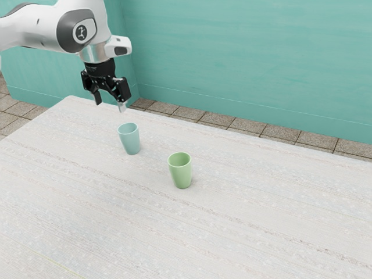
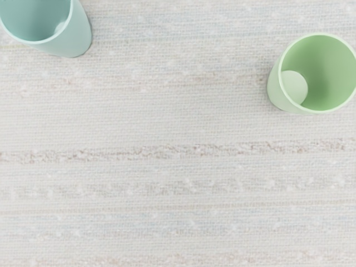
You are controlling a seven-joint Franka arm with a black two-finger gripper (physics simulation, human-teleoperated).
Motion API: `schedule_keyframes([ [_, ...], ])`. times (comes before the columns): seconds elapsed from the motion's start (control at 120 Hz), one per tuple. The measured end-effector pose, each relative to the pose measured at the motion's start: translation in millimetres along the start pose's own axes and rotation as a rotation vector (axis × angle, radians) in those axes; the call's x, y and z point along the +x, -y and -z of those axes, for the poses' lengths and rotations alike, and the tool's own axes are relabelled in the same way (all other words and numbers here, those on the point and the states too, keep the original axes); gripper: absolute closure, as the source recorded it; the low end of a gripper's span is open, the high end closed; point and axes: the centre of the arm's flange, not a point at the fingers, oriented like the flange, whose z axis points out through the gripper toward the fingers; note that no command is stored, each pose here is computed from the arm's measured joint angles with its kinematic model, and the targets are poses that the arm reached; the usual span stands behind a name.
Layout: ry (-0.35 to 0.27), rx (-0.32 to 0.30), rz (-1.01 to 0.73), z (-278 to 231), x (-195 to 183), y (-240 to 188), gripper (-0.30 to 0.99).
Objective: Place the left cup onto the right cup
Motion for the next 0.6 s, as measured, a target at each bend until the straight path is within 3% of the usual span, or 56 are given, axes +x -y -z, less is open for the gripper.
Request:
schedule_keyframes([
  [0.6,0.000,0.008,0.001,-15.2,18.4,7.6,0.00],
])
